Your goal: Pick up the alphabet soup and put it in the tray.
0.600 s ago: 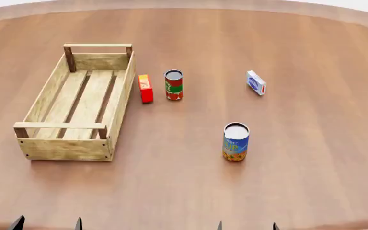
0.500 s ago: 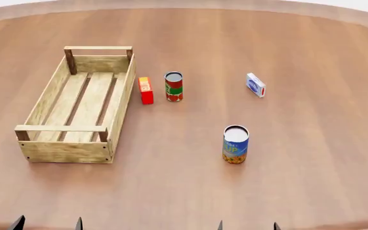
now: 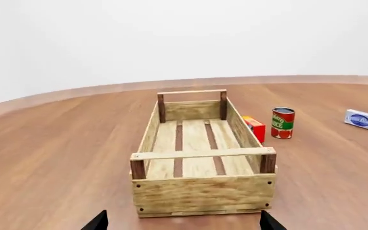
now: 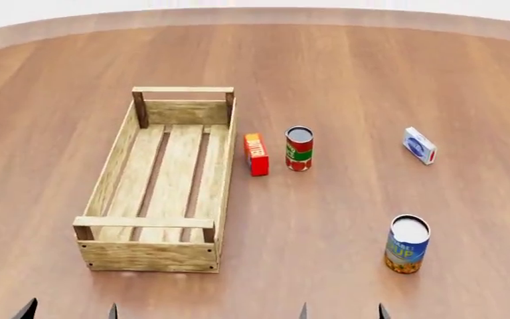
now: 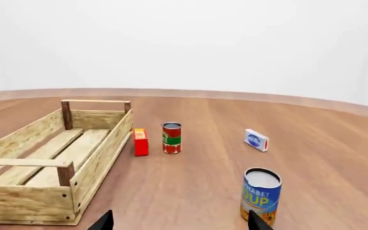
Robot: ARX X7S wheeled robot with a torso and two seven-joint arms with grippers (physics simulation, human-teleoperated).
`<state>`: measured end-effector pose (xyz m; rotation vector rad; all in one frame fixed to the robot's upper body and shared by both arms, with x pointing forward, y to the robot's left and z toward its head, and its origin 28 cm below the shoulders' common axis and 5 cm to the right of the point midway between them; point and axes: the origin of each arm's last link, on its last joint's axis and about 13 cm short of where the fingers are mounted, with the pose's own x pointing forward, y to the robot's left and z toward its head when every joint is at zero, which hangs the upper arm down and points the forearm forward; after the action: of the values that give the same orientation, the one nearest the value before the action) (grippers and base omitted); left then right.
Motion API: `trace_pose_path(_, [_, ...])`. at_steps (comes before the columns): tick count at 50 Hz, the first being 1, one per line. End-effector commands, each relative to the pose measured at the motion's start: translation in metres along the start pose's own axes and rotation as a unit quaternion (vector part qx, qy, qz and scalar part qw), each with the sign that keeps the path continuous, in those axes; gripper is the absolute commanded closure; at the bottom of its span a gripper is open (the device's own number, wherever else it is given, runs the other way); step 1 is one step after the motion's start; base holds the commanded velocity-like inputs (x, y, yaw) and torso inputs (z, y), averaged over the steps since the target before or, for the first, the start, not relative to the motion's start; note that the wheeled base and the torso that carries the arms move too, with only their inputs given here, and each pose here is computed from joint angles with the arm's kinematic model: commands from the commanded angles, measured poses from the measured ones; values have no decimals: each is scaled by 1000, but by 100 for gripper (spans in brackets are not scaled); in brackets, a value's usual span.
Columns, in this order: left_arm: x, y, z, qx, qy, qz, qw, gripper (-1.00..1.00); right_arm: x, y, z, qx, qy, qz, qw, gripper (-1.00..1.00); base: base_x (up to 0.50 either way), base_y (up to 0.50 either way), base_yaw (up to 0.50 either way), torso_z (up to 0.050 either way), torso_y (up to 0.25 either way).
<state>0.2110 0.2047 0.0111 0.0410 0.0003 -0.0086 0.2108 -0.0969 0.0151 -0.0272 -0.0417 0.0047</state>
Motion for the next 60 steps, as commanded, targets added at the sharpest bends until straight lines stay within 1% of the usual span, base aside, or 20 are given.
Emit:
trace_pose_path(1, [-1, -1, 0, 8, -3, -3, 1000, -100, 0, 0, 1, 1, -4, 2, 1000, -100, 418, 410, 0, 0, 0])
trace_pose_path(14, [0, -1, -1, 11, -1, -5, 1000, -100, 0, 0, 1, 3, -7, 2, 1000, -100, 438, 392, 0, 0, 0])
trace_pose_path(36, [-1, -1, -2, 14, 1, -6, 1000, -100, 0, 0, 0, 5, -4, 3, 1000, -100, 500, 266, 0, 0, 0])
trace_pose_path(53, [-1, -1, -1, 13, 2, -7, 1000, -100, 0, 1, 1, 7, -6, 3, 1000, -100, 500, 41, 0, 0, 1])
trace_pose_path(56, [-1, -1, -1, 13, 2, -6, 1000, -100, -1, 1, 2, 13, -4, 1, 1000, -100, 0, 0, 0, 0, 0])
trace_pose_path(57, [-1, -1, -1, 13, 2, -6, 1000, -100, -1, 1, 2, 12, 6, -8, 1000, -100, 0, 0, 0, 0, 0])
trace_pose_path(58, [-1, -1, -1, 13, 3, -6, 1000, -100, -1, 1, 2, 25, 13, -15, 999, -100, 0, 0, 0, 0, 0])
trace_pose_path(59, [-1, -1, -1, 12, 3, -6, 1000, -100, -1, 1, 5, 28, 16, -23, 999, -100, 0, 0, 0, 0, 0])
trace_pose_path(60, [0, -1, -1, 12, 3, -5, 1000, -100, -1, 1, 7, 25, 20, -33, 999, -100, 0, 0, 0, 0, 0])
